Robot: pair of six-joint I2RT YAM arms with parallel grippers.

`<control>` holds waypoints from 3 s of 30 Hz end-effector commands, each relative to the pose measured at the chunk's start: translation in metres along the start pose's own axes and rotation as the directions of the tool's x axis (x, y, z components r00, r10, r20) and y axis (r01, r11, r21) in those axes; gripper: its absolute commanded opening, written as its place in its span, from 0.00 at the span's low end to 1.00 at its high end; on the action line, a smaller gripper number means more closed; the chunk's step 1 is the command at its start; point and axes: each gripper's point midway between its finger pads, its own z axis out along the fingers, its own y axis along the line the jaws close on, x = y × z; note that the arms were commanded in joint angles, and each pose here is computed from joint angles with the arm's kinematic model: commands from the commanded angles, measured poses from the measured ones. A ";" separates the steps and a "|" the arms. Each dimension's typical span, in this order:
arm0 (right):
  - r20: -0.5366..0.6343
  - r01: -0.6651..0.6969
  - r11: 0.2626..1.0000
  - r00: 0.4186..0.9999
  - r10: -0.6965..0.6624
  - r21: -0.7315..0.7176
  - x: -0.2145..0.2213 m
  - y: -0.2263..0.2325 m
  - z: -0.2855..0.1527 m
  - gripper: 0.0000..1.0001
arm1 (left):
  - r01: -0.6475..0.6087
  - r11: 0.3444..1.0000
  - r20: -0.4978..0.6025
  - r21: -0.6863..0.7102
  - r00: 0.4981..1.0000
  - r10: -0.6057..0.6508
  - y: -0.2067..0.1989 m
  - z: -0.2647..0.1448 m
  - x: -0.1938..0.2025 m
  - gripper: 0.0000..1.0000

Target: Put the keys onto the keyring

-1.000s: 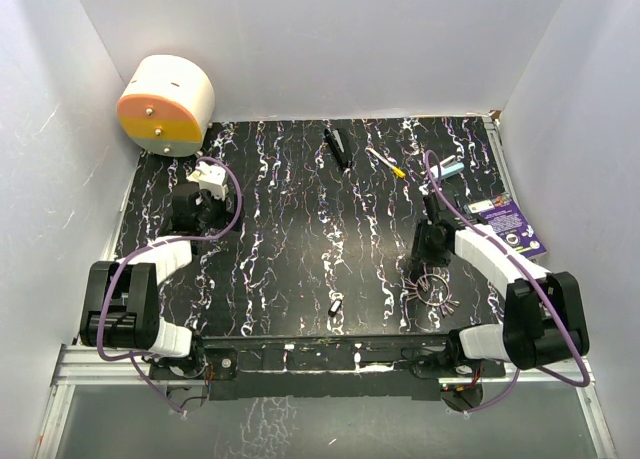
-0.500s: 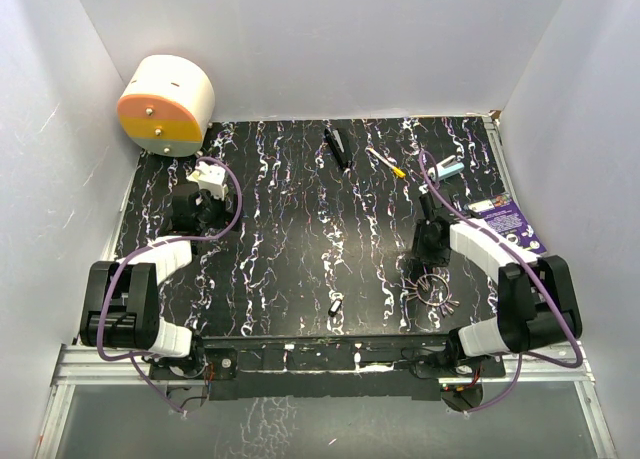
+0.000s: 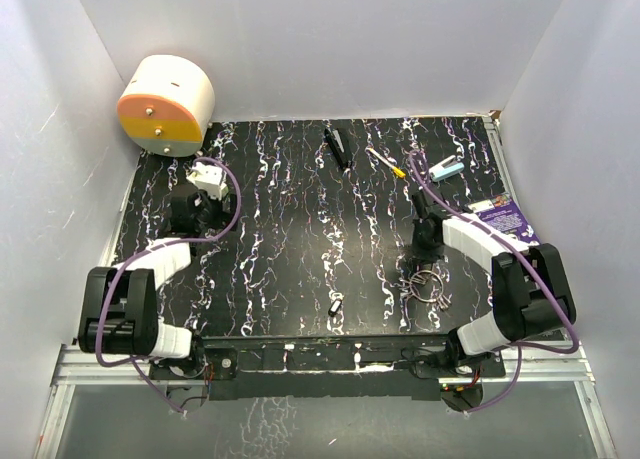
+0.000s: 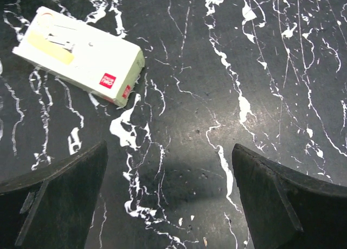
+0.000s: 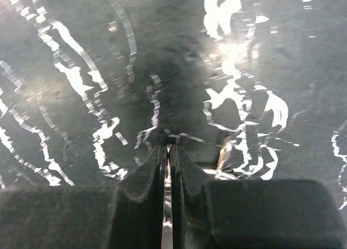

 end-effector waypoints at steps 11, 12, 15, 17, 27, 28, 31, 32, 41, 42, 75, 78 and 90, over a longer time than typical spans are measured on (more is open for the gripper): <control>0.320 0.369 0.851 0.912 -0.256 -0.372 -0.043 0.252 -0.119 0.08 | 0.001 0.913 0.069 -0.409 0.997 0.030 0.123 -0.064 -0.068 0.97; 0.347 0.399 0.829 0.899 -0.268 -0.393 -0.047 0.273 -0.126 0.08 | 0.012 0.910 0.084 -0.414 0.996 0.025 0.131 -0.069 -0.076 0.97; 0.404 0.499 0.741 0.853 -0.330 -0.450 -0.050 0.335 -0.137 0.08 | 0.031 0.899 0.132 -0.437 0.991 0.030 0.152 -0.088 -0.105 0.97; 0.440 0.544 0.673 0.830 -0.343 -0.501 -0.048 0.372 -0.142 0.08 | 0.025 0.894 0.153 -0.448 0.987 0.049 0.160 -0.099 -0.123 0.97; 0.535 0.683 0.436 0.730 -0.424 -0.586 -0.009 0.410 -0.085 0.08 | -0.067 0.922 0.137 -0.382 0.982 0.128 0.145 -0.108 -0.125 0.97; 0.536 0.696 0.422 0.718 -0.445 -0.581 -0.006 0.407 -0.080 0.08 | -0.063 0.924 0.134 -0.376 0.983 0.122 0.144 -0.107 -0.123 0.97; 0.533 0.717 0.411 0.695 -0.483 -0.562 -0.002 0.395 -0.071 0.08 | -0.054 0.935 0.140 -0.350 0.984 0.109 0.139 -0.106 -0.123 0.97; 0.535 0.722 0.414 0.691 -0.487 -0.555 -0.005 0.389 -0.069 0.08 | -0.054 0.939 0.145 -0.340 0.983 0.109 0.137 -0.106 -0.125 0.97; 0.598 0.731 0.466 0.679 -0.425 -0.499 -0.071 0.310 -0.063 0.08 | -0.051 0.965 0.168 -0.256 0.981 0.097 0.122 -0.100 -0.125 0.97; 0.607 0.730 0.481 0.677 -0.417 -0.485 -0.084 0.299 -0.061 0.08 | -0.051 0.967 0.168 -0.248 0.981 0.095 0.120 -0.098 -0.124 0.97; 0.520 0.482 0.841 0.798 -0.305 -0.245 -0.144 0.279 -0.004 0.58 | -0.017 0.998 0.133 -0.061 0.991 0.024 0.086 -0.080 -0.092 0.97; 0.508 0.486 0.838 0.802 -0.314 -0.248 -0.146 0.286 0.004 0.59 | -0.019 0.998 0.129 -0.059 0.991 0.027 0.085 -0.079 -0.091 0.97; 0.382 0.575 0.739 0.809 -0.448 -0.351 -0.071 0.291 0.010 0.57 | -0.017 0.998 0.121 -0.056 0.992 0.024 0.084 -0.077 -0.084 0.97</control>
